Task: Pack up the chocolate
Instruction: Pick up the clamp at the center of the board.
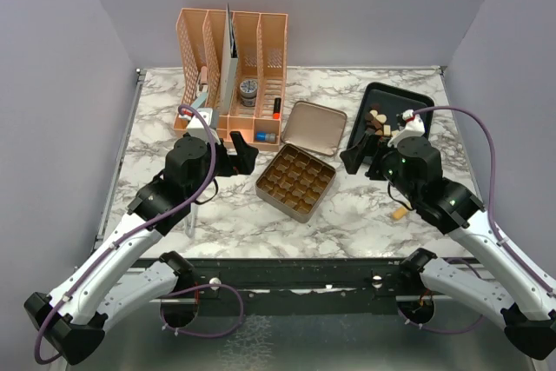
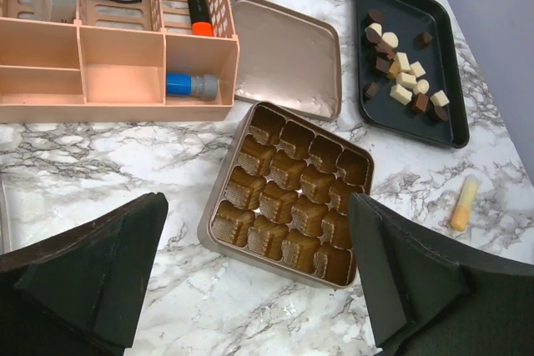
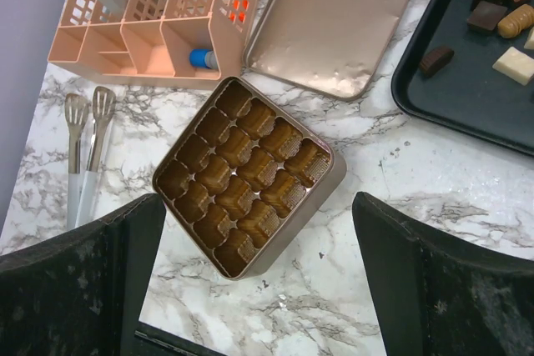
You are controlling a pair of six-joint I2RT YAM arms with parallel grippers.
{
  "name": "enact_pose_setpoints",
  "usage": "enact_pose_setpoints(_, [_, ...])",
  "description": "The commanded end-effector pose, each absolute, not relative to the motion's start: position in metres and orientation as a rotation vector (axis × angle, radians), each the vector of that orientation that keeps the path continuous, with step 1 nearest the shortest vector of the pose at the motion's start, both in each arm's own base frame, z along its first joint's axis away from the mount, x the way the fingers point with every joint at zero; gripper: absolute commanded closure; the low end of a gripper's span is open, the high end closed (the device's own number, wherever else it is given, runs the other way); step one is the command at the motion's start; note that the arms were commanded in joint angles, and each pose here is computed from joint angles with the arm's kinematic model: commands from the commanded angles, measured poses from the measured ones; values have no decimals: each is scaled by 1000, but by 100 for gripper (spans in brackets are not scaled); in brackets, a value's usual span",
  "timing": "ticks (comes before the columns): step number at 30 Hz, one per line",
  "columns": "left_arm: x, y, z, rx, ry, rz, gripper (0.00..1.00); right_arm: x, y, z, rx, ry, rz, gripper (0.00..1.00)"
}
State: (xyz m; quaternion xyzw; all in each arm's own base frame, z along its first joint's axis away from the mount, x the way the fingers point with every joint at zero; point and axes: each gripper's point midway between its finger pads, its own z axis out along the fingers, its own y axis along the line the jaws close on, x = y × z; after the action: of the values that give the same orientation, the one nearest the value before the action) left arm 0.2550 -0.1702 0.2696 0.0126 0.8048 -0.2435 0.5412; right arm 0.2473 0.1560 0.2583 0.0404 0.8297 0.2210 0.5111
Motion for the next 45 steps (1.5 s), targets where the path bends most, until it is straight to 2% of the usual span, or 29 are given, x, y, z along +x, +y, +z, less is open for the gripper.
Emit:
enact_pose_setpoints(1, [257,-166,267,21,1917,-544,1,245,152,251,97,2016,510,0])
enact_pose_setpoints(7, [264,-164,255,21,1959,-484,1,243,147,251,100,2009,496,0])
enact_pose_setpoints(13, [276,-158,217,-24,2097,-344,1,240,151,259,74,1996,527,0])
enact_pose_setpoints(23, [291,-100,151,-329,2311,-104,1,233,153,281,8,1919,583,0])
enact_pose_setpoints(31, [287,-17,122,-695,2277,44,1,227,150,285,-21,1892,589,0])
enact_pose_setpoints(41, [274,9,71,-864,2374,160,1,220,150,305,-43,1819,636,0])
enact_pose_setpoints(45, [275,5,64,-870,2402,120,1,217,144,305,-32,1809,622,0])
